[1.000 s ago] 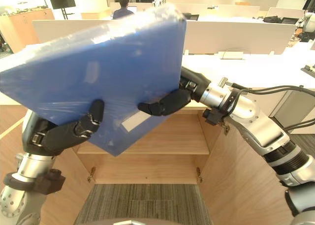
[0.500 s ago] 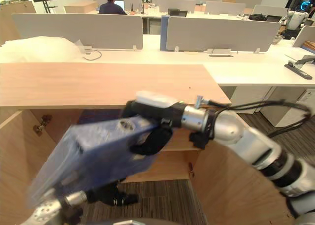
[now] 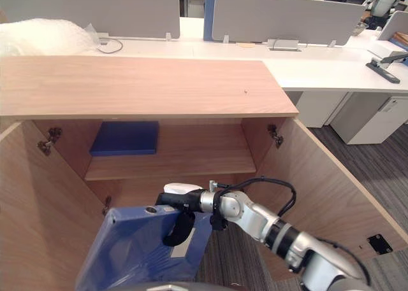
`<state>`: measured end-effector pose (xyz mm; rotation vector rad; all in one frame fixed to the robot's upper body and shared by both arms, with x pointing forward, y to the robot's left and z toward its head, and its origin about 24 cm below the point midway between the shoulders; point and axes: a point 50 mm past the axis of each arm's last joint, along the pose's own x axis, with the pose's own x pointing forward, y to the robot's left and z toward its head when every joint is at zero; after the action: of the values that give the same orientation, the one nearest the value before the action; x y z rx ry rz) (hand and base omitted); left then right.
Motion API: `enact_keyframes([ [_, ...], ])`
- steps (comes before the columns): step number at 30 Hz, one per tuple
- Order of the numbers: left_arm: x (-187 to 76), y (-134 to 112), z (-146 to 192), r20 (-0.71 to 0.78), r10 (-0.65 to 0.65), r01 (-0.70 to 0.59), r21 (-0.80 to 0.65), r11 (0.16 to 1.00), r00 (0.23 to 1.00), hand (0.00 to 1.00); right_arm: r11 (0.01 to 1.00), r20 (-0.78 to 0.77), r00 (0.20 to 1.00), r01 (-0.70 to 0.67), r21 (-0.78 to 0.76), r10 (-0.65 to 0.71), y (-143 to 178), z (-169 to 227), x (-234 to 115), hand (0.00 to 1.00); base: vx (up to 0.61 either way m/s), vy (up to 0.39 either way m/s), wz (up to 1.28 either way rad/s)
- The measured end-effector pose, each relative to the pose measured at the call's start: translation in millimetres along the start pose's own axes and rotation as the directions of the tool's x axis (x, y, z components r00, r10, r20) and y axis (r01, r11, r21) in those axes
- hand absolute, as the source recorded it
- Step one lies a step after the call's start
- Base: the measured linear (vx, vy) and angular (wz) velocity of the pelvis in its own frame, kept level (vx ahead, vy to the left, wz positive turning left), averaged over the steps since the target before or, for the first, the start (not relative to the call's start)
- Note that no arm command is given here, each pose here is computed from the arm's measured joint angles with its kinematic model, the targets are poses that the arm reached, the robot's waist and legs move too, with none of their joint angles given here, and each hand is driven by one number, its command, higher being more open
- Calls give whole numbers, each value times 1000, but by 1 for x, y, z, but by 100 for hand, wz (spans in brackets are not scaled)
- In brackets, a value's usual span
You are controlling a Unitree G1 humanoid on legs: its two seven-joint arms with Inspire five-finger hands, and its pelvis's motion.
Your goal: Walk over to the cabinet, pick up the folder, carry it to the office cabinet, place the folder inside the office cabinet, then close the office cabinet door
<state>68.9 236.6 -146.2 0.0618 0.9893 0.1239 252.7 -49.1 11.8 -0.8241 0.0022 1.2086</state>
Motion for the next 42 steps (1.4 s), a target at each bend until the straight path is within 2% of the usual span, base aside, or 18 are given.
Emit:
enact_keyframes([
  [3, 4, 0, 3, -12, 77, -77, -47, 996, 997, 100, 989, -148, 986, 91, 115, -74, 2, -26, 16, 0, 1, -77, 42],
  [5, 6, -4, 7, -6, 120, -120, -105, 987, 993, 100, 936, -289, 938, 265, 232, -194, -1, -48, 19, 0, 53, -84, 45],
  [6, 7, -5, 9, -2, 129, -129, -113, 985, 992, 100, 918, -317, 922, 306, 252, -221, -3, -52, 18, 0, 67, -94, 46],
  [9, 12, -9, 32, 80, 142, -129, -143, 981, 987, 100, 839, -391, 855, 464, 285, -340, -33, -59, 14, 0, 73, -111, 39],
  [11, 14, -15, 46, 132, 143, -120, -171, 978, 981, 100, 738, -425, 799, 578, 348, -426, -61, -63, 5, 0, 70, -80, 19],
  [13, 16, -15, 58, 164, 168, -135, -197, 971, 972, 100, 455, -458, 681, 727, 515, -571, -96, -64, -11, 0, 68, -46, 19],
  [15, 16, -14, 61, 171, 185, -146, -220, 965, 968, 100, 256, -469, 612, 742, 620, -636, -114, -59, -18, 0, 52, -24, 8],
  [16, 16, -15, 64, 179, 191, -148, -229, 962, 965, 100, 17, -483, 530, 685, 728, -697, -136, -53, -29, 0, 45, -24, -2],
  [17, 16, -16, 67, 185, 196, -150, -238, 960, 963, 100, -169, -467, 474, 543, 822, -747, -157, -41, -37, 0, 41, -27, -7],
  [18, 16, -17, 66, 182, 195, -150, -237, 960, 964, 100, -225, -459, 448, 482, 847, -767, -165, -37, -41, 0, 35, -38, -10],
  [19, 16, -20, 66, 178, 191, -143, -249, 958, 965, 100, -304, -436, 406, 350, 886, -803, -178, -28, -49, 0, 15, -33, -10],
  [23, 14, -23, 71, 207, 181, -131, -234, 963, 961, 100, -397, -393, 341, 62, 916, -854, -202, -8, -65, 0, -47, -29, -14],
  [26, 14, -26, 79, 238, 170, -117, -223, 968, 956, 100, -410, -376, 266, -83, 908, -887, -213, -1, -79, 0, -58, 4, -1],
  [29, 13, -24, 87, 269, 174, -112, -232, 966, 947, 100, -426, -400, 166, -174, 888, -901, -231, 2, -104, 0, -74, 58, 14],
  [34, 14, -29, 104, 323, 162, -79, -254, 964, 932, 100, -415, -406, 94, -277, 867, -909, -260, 23, -125, 0, -105, 74, 8],
  [39, 14, -32, 116, 363, 147, -41, -284, 958, 920, 100, -437, -457, 64, -431, 789, -887, -284, 46, -136, 0, -117, 65, 14],
  [42, 13, -35, 124, 395, 133, -19, -279, 960, 909, 100, -452, -454, 93, -394, 800, -886, -299, 69, -133, 0, -133, 66, 5],
])
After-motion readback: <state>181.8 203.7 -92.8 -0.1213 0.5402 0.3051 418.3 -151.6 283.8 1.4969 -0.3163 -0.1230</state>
